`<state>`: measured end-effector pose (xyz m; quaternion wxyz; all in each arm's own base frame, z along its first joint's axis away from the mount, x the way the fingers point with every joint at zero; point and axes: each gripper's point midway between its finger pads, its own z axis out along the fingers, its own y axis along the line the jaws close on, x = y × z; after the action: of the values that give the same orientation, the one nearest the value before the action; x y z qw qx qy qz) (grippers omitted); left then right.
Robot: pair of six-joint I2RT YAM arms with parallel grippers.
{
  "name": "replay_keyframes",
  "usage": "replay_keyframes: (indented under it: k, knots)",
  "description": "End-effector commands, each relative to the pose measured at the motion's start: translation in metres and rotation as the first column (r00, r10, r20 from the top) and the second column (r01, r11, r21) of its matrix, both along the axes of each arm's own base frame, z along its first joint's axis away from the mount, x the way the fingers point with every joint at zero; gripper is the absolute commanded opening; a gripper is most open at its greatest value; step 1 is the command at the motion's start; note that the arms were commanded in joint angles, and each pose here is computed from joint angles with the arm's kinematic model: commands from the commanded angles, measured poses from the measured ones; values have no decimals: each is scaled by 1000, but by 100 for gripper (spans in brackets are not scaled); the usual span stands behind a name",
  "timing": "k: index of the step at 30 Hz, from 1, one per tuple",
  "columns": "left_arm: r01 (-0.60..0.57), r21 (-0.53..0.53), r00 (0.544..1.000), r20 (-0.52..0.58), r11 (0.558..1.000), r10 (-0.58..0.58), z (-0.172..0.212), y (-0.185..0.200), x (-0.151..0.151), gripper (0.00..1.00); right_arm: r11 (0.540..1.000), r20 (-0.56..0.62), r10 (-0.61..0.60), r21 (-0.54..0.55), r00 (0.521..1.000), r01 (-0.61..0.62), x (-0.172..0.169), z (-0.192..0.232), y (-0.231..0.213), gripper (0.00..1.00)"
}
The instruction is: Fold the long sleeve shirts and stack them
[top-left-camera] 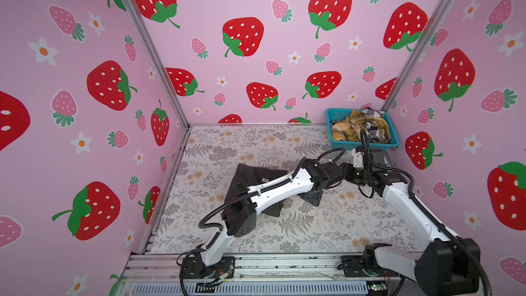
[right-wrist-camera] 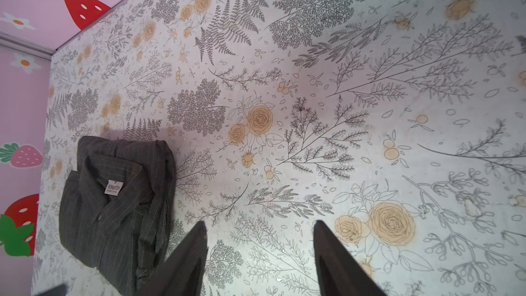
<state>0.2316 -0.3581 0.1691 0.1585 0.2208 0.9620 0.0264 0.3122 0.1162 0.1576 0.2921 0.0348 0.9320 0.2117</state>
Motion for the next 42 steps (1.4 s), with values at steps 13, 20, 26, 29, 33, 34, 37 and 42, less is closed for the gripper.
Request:
replay_keyframes:
  k: [13, 20, 26, 29, 33, 34, 37, 42]
  knots:
    - [-685, -447, 715, -261, 576, 648, -69, 275, 120, 83, 877, -121, 479, 23, 869, -480, -63, -58, 228, 52]
    - [-756, -451, 637, -339, 474, 693, -106, 288, 119, 80, 853, -202, 480, -119, 854, -508, -63, -81, 258, 42]
    - [-778, -461, 615, -415, 428, 671, -122, 280, 108, 76, 869, -247, 389, -222, 888, -442, -62, -101, 243, 39]
    - [-783, -467, 609, -441, 412, 659, -128, 275, 100, 74, 858, -258, 422, -195, 869, -475, -69, -106, 252, 38]
    - [-796, -465, 594, -478, 388, 646, -136, 270, 88, 67, 860, -256, 438, -161, 862, -484, -73, -110, 259, 35]
    - [-797, -471, 593, -488, 378, 641, -137, 268, 85, 67, 863, -259, 432, -161, 864, -479, -73, -112, 259, 34]
    - [-803, -475, 583, -498, 361, 642, -138, 267, 75, 66, 858, -295, 406, -203, 865, -472, -74, -121, 250, 24]
    - [-798, -473, 590, -484, 374, 647, -134, 270, 65, 66, 873, -229, 405, -191, 885, -449, -69, -95, 248, 3]
